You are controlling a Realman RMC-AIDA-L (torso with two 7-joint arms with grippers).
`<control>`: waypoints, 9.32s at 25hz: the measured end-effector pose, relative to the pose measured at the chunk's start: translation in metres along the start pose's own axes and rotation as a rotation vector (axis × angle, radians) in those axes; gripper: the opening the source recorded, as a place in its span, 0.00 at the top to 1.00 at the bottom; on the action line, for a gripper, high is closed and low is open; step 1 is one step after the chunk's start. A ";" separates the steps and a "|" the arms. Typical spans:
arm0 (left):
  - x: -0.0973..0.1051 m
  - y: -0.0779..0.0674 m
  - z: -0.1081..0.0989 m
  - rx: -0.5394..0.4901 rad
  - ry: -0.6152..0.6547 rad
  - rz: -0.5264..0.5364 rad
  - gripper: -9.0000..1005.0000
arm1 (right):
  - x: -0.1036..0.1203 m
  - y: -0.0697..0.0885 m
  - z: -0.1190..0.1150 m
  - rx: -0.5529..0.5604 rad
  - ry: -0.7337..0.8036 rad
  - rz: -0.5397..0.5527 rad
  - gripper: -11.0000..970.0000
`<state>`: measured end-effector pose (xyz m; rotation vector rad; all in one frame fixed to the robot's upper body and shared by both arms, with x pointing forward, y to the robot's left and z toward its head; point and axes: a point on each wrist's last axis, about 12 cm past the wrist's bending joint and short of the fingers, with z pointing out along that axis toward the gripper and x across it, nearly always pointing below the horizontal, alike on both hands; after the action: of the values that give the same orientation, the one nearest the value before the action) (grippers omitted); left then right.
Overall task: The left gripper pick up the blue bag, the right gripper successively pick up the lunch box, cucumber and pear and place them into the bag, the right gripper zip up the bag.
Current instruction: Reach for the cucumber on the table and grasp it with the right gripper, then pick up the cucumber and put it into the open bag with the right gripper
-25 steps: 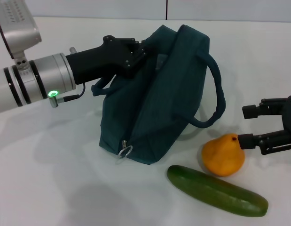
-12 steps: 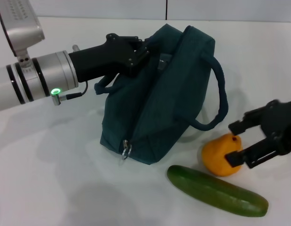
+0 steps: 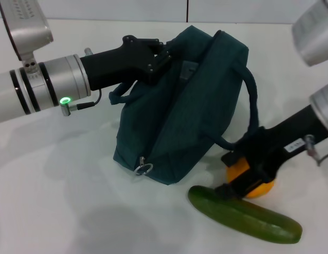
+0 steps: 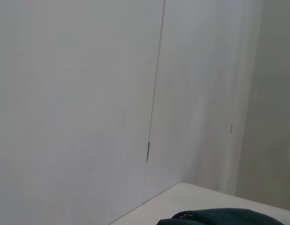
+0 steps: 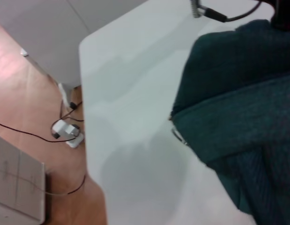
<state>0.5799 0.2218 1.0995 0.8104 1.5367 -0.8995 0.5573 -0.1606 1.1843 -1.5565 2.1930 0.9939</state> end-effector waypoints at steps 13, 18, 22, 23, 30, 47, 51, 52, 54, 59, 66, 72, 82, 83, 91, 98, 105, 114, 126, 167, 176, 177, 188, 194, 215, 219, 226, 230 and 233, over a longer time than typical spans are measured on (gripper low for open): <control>-0.002 0.000 0.002 0.009 0.003 0.012 0.91 | -0.010 -0.005 0.051 0.113 0.079 -0.104 0.11; -0.003 0.000 0.005 0.013 0.006 0.016 0.91 | -0.012 -0.005 0.060 0.119 0.101 -0.125 0.11; -0.004 0.002 0.007 0.008 0.011 0.017 0.91 | -0.013 -0.005 0.063 0.111 0.119 -0.129 0.11; -0.004 0.002 0.007 0.007 0.013 0.015 0.91 | -0.013 -0.005 0.063 0.110 0.120 -0.127 0.11; -0.001 0.002 0.004 -0.006 0.022 0.009 0.91 | -0.015 -0.003 0.061 0.090 0.147 -0.128 0.11; 0.004 -0.001 0.002 -0.004 0.027 0.000 0.91 | -0.022 0.003 0.077 0.125 0.274 -0.164 0.12; 0.004 -0.002 0.004 0.003 0.029 0.002 0.91 | -0.026 0.003 0.079 0.129 0.286 -0.169 0.12; 0.004 -0.002 0.004 0.003 0.029 0.002 0.91 | -0.028 0.004 0.079 0.130 0.289 -0.170 0.12; 0.004 -0.002 0.004 0.004 0.028 0.003 0.91 | -0.029 0.003 0.080 0.131 0.295 -0.173 0.12; 0.003 -0.001 0.004 0.004 0.027 0.007 0.92 | -0.032 0.003 0.083 0.130 0.312 -0.182 0.12; 0.002 -0.001 0.004 0.003 0.024 0.020 0.91 | -0.032 0.005 0.089 0.128 0.315 -0.181 0.12; 0.002 -0.001 0.004 0.000 0.017 0.024 0.91 | -0.033 0.009 0.094 0.110 0.326 -0.194 0.12; 0.002 -0.002 0.004 0.004 0.014 0.025 0.92 | -0.032 0.008 0.097 0.123 0.325 -0.184 0.17; 0.002 -0.002 0.004 0.005 0.014 0.025 0.92 | -0.031 0.008 0.097 0.124 0.325 -0.183 0.18; 0.002 -0.002 0.004 0.006 0.013 0.027 0.91 | -0.033 0.007 0.097 0.130 0.321 -0.185 0.28; 0.002 -0.002 0.003 0.005 0.013 0.028 0.91 | -0.034 0.006 0.098 0.128 0.324 -0.171 0.35; 0.001 -0.001 0.003 0.003 0.013 0.038 0.91 | -0.036 0.006 0.098 0.115 0.313 -0.156 0.43; 0.003 -0.001 -0.002 -0.004 0.015 0.048 0.91 | -0.032 -0.001 0.070 0.100 0.174 -0.115 0.45; 0.006 -0.001 -0.007 -0.021 0.014 0.051 0.91 | 0.006 -0.014 0.028 0.054 -0.068 -0.068 0.45; 0.012 -0.003 -0.004 -0.045 -0.023 0.036 0.92 | 0.107 -0.017 -0.055 0.060 -0.757 -0.139 0.45; 0.013 0.000 -0.005 -0.069 -0.011 0.052 0.91 | 0.128 -0.008 -0.079 0.130 -0.908 -0.156 0.45; 0.013 0.000 -0.005 -0.070 -0.011 0.053 0.91 | 0.132 -0.007 -0.083 0.147 -0.931 -0.156 0.45; 0.009 0.004 -0.014 -0.123 -0.080 0.064 0.92 | 0.170 -0.003 -0.107 0.368 -1.119 -0.091 0.46; 0.008 0.004 -0.016 -0.133 -0.098 0.060 0.92 | 0.174 -0.004 -0.110 0.419 -1.258 -0.105 0.46; 0.001 0.002 -0.010 -0.093 -0.106 0.081 0.91 | 0.033 -0.046 -0.095 0.143 -1.267 -0.188 0.43; -0.002 0.003 -0.007 -0.087 -0.107 0.092 0.92 | -0.004 -0.049 -0.080 0.053 -1.210 -0.179 0.42; -0.007 0.003 0.002 -0.059 -0.104 0.110 0.91 | -0.017 -0.048 -0.058 -0.003 -1.159 -0.171 0.40; -0.006 0.002 0.004 -0.052 -0.099 0.113 0.91 | -0.015 -0.049 -0.045 0.017 -1.137 -0.188 0.39; -0.007 0.002 0.004 -0.052 -0.099 0.114 0.91 | -0.013 -0.052 -0.035 0.042 -1.105 -0.189 0.38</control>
<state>0.5842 0.2194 1.1055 0.7965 1.4083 -0.8019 0.6151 -0.1842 1.1978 -0.8052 1.2491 1.2878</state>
